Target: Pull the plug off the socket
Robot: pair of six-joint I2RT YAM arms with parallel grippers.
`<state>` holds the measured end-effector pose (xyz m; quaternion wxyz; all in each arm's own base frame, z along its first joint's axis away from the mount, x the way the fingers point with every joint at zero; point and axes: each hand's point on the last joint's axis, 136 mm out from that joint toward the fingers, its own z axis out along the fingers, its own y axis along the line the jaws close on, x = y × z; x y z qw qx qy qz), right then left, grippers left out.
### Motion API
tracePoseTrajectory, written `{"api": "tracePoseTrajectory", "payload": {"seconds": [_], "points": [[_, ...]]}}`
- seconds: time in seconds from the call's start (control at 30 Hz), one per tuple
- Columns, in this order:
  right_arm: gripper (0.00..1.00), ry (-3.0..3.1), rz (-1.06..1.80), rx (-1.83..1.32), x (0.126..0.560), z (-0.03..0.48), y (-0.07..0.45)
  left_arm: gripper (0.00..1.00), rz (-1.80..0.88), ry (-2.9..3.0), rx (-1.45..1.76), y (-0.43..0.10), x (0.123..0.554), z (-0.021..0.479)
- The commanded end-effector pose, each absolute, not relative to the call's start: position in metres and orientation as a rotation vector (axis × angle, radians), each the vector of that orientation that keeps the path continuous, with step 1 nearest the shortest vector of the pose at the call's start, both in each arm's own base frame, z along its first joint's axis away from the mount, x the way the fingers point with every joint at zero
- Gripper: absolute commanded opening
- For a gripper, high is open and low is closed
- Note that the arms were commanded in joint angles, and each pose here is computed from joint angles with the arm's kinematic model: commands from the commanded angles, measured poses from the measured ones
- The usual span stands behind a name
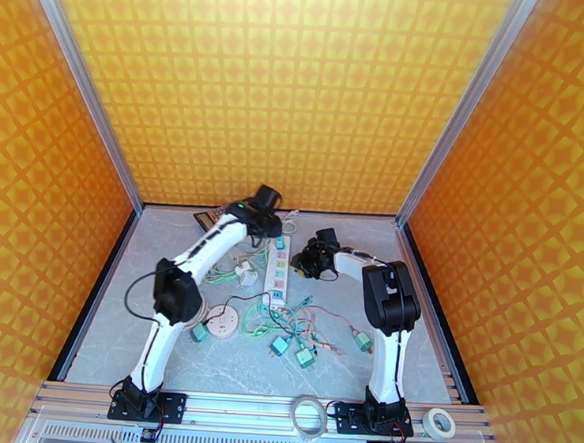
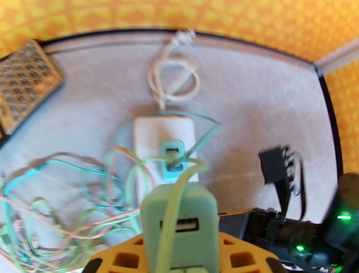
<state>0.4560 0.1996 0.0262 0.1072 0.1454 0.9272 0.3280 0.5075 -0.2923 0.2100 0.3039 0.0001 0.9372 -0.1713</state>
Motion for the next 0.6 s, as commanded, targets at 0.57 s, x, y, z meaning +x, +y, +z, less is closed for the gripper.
{"api": "tracePoseTrajectory", "payload": {"seconds": [0.57], "points": [[0.32,2.771,0.891,0.388,0.447,0.027,0.194,0.31,-0.632,2.464,-0.13,-0.236,0.562,0.188]]}}
